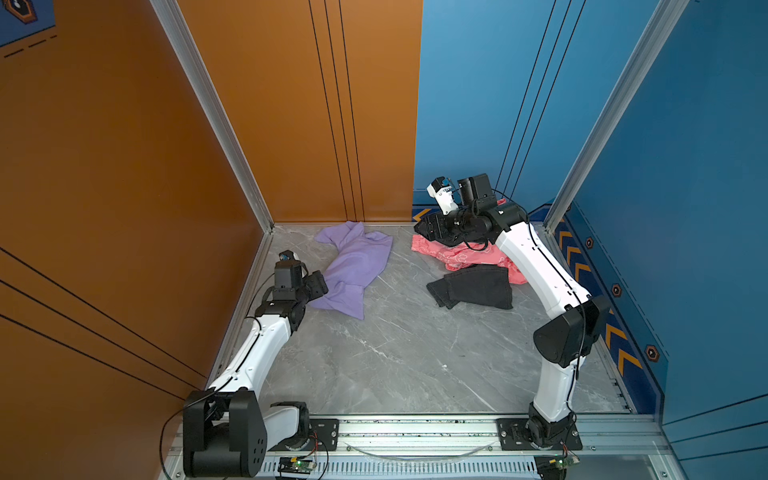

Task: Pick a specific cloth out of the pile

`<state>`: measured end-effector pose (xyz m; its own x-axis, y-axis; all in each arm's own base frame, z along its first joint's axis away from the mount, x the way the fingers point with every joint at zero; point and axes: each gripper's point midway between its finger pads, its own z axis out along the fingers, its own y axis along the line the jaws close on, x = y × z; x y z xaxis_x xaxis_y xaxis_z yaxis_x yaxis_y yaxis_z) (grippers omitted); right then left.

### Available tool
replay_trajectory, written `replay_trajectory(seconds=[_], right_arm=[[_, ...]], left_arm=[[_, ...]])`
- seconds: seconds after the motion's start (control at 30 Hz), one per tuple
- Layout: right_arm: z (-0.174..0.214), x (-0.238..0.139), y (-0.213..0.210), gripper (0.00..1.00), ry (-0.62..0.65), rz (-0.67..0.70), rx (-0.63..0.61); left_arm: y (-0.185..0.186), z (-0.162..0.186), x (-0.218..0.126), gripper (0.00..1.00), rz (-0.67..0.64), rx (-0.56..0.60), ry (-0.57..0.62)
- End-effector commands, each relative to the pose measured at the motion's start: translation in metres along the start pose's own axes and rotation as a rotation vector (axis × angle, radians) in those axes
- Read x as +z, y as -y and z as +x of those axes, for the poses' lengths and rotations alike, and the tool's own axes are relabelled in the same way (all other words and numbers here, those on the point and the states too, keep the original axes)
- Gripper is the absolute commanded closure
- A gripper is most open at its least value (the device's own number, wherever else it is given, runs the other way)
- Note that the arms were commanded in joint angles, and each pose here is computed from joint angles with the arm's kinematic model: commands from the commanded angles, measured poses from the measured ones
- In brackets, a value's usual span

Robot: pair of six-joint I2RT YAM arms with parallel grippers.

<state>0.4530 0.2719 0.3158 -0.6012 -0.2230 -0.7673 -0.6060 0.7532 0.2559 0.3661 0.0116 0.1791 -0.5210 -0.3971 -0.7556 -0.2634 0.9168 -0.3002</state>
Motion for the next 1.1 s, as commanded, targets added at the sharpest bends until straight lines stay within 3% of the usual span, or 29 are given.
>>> replay_trajectory(seconds=[0.0, 0.17, 0.33, 0.53, 0.83, 1.07], right_arm=[[-0.008, -0.013, -0.008, 0.19, 0.029, 0.003, -0.010], [-0.014, -0.010, -0.011, 0.18, 0.038, 0.004, -0.019], [-0.017, -0.010, -0.012, 0.16, 0.046, 0.017, -0.026], [-0.016, -0.015, -0.002, 0.14, 0.050, 0.073, -0.022], [-0.009, -0.024, 0.015, 0.12, 0.051, 0.137, -0.006], [-0.014, -0.027, 0.026, 0.12, 0.076, 0.154, 0.022]], left_arm=[[0.008, -0.050, -0.032, 0.00, 0.021, -0.005, 0.166], [0.047, -0.103, -0.056, 0.02, 0.179, 0.037, 0.282], [0.086, -0.108, -0.041, 0.02, 0.331, 0.001, 0.260], [0.103, -0.069, 0.003, 0.02, 0.382, -0.031, 0.154], [0.079, 0.000, 0.061, 0.02, 0.328, -0.151, 0.037], [0.054, 0.058, 0.083, 0.02, 0.256, -0.214, -0.052]])
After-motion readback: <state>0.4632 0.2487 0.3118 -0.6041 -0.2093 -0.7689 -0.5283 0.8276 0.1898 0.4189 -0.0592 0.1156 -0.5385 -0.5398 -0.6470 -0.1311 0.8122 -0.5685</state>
